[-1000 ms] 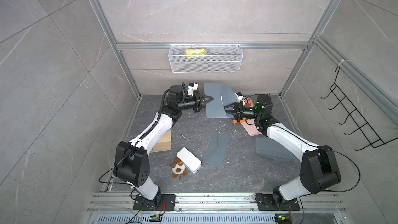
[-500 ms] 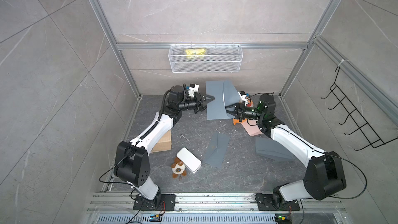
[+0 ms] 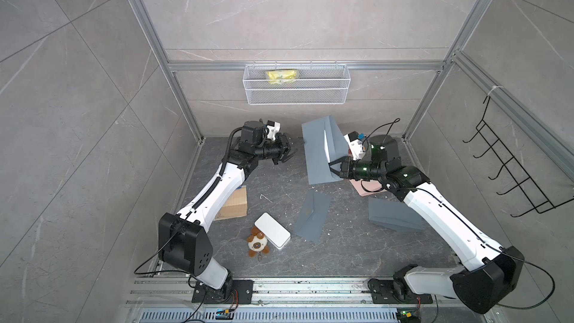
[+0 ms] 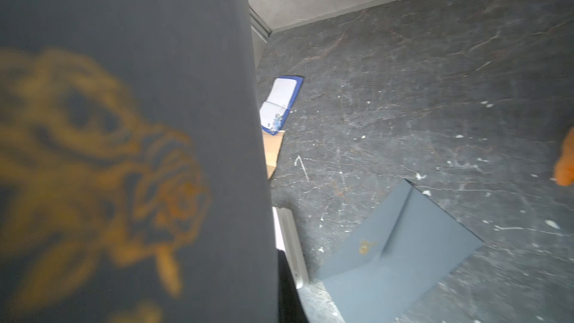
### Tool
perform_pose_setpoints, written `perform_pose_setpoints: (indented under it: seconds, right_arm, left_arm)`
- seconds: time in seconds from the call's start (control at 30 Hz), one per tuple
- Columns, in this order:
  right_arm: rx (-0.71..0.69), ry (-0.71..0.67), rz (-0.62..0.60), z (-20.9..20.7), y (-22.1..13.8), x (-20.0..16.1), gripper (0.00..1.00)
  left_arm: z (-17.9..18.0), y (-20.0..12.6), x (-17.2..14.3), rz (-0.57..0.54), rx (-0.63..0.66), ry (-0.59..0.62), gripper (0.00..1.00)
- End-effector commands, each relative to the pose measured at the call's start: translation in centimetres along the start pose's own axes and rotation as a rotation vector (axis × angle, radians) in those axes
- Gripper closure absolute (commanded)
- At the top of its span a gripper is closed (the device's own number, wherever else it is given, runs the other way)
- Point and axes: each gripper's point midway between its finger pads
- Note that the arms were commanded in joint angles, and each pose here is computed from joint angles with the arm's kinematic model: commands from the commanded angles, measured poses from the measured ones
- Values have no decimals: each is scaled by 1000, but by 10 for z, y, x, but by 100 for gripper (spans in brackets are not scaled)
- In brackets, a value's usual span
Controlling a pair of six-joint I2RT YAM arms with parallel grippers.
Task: Take the letter paper out of the envelope
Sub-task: Pick up the envelope from the envelope, then take out the letter paper from the envelope.
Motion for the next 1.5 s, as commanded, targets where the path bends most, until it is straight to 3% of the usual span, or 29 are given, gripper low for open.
perform_pose_setpoints:
  seconds: [0.0,0.2,0.5,0.93,1.47]
  right_arm:
    - [-155,-139,-64,-10,-10,7,100]
    - [-236,-217,-95,-16,-8,7,100]
    - [-266,-296,-119,-13,-3,5,100]
    - [-370,-402,-122,-14,0,5,100]
    - [-318,-415,-103,6,3,-6,100]
  left_arm:
    - [-46,1,-2,-7,-66,68,58]
    - [-69,19,-13,11,-78,81,68]
    - [-72,33,-27,44,-28,73,81]
    - [-58,37,-38,68,83,92,81]
    - [-39,40,-38,73,193,137,75]
Point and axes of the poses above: each gripper's point midway between its finger pads, its own y axis out along the fingers, its own z axis along the line the jaws close on, x = y × z, and after that the axes turned 7 degrees about y, right-handed
